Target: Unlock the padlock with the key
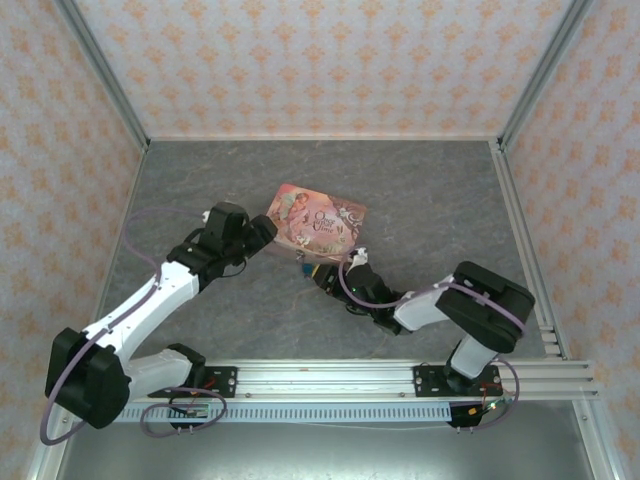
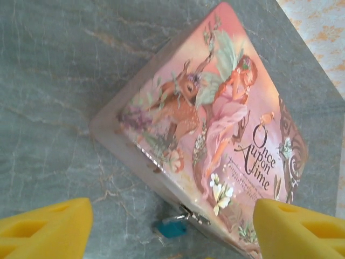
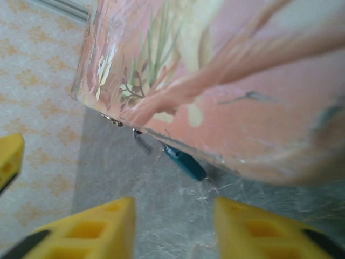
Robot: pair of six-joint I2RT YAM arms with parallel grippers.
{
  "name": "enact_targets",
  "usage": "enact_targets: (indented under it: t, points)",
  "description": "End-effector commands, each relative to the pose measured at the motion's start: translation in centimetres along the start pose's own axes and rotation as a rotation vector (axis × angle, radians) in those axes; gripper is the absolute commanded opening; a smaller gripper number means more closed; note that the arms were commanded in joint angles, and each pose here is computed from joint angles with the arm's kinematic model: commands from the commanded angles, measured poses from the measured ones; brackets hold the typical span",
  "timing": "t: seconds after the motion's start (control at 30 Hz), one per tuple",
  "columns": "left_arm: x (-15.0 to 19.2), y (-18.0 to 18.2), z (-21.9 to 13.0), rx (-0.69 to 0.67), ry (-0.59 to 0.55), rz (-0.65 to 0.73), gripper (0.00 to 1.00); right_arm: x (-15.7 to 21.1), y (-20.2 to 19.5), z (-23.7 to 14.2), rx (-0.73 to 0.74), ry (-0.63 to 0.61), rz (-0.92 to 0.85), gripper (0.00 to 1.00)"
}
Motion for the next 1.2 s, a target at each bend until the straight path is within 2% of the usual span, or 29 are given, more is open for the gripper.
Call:
enact_targets:
  t: [0.0, 0.1, 0.27, 0.43, 0.77, 1.17]
  points:
    - [-1.4, -0.5, 0.0, -0.021, -0.003, 0.113, 0.81, -1.1, -0.7, -1.5, 0.082, -0.051, -0.08, 0.53]
    - [-2.5, -0.3, 1.0, -0.043, 0.023, 0.153, 0.82, -1.7, -0.4, -2.6, 0.094, -0.059, -0.126, 0.64]
    - [-3.5, -0.2, 3.6, -0.029, 0.102, 0.183, 0.82, -2.8, 0.5, -3.7, -0.006, -0.005, -0.116, 0.78]
    - [-4.5, 0.1, 5.3, -0.051, 0.113, 0.202, 0.82, -2.7, 2.0, -3.4, -0.083, 0.064, -0.108, 0.81]
    - [-3.1, 1.1, 9.7, -0.054, 0.252, 0.191, 0.82, -4.5, 2.5, -1.9, -0.106, 0.021, -0.1, 0.81]
    - [0.9, 4.8, 10.1, -0.08, 0.332, 0.11, 0.8, -8.7, 2.3, -1.5, -0.176, -0.026, -0.164, 0.82]
Point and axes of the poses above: each hand's point on the last joint's axis, 136 mm out from that joint toward the fingers, its own z axis out along the fingers, its own y axis along the line the jaws close on, x = y × z, the point moved 5 cm from there along -z, back along the fingers, and after that the axes turned 3 degrees about z, right-handed, at the moved point
